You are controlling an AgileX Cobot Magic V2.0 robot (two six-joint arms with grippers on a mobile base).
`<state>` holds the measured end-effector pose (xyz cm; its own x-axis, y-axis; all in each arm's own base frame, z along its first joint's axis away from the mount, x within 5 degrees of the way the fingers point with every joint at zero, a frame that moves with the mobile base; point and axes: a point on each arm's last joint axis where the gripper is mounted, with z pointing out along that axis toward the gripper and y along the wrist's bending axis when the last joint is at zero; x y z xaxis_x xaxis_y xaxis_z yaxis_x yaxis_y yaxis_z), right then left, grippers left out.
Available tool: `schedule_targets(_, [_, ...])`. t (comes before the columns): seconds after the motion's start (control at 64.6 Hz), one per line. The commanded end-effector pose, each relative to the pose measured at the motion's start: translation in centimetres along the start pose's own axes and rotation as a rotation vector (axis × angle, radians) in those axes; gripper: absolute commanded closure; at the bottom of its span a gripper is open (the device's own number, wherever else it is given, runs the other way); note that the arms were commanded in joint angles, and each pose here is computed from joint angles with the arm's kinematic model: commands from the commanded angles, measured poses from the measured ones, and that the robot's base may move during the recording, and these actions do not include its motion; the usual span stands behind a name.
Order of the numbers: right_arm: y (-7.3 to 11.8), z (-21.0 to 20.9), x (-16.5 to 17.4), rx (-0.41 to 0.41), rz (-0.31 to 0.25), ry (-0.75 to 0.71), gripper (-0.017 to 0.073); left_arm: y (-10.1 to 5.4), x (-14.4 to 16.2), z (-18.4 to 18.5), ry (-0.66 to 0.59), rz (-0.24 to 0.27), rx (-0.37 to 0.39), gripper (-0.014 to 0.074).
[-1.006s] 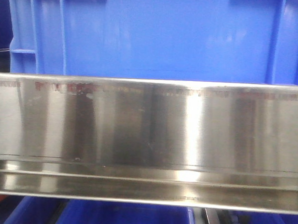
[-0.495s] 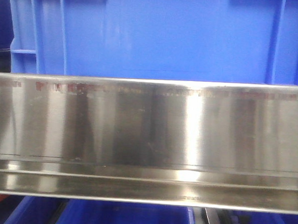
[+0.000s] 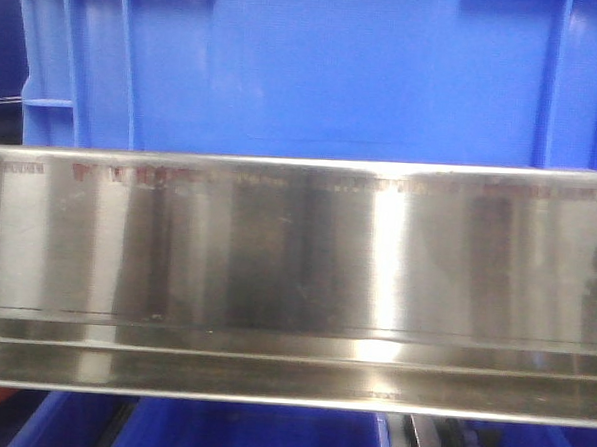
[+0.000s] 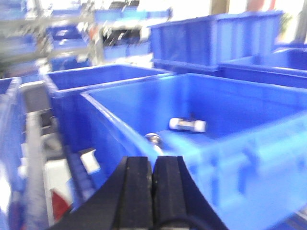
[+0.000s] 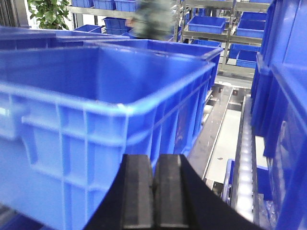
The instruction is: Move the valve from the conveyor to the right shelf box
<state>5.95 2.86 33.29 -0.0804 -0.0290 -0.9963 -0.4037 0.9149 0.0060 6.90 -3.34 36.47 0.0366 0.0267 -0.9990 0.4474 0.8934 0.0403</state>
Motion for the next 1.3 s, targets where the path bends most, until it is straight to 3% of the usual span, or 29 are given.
schedule_targets(0.0, [-0.1,-0.1,0.1,0.014,-0.010,-0.036,0.0713,-0.2,0.6,-0.4,-0.050,-0.015,0.017,0.0704])
schedule_targets(0.867, [-0.1,-0.1,0.1,0.012,-0.010,-0.031,0.0713,-0.1,1.3,-0.5,-0.016,-0.033,0.005,0.0704])
schedule_targets(0.96, [-0.1,-0.1,0.1,0.012,-0.010,-0.031,0.0713,0.3,1.6,-0.7,-0.012,-0.059,-0.052,0.0704])
schedule_targets(1.13, [-0.1,-0.1,0.1,0.012,-0.010,-0.031,0.0713,1.2,3.8,-1.5,-0.067,0.006,-0.222,0.0704])
schedule_targets(1.285, [-0.1,-0.1,0.1,0.012,-0.010,-0.031,0.0713,1.6,7.3,-2.5,-0.082,0.008,-0.365,0.0704])
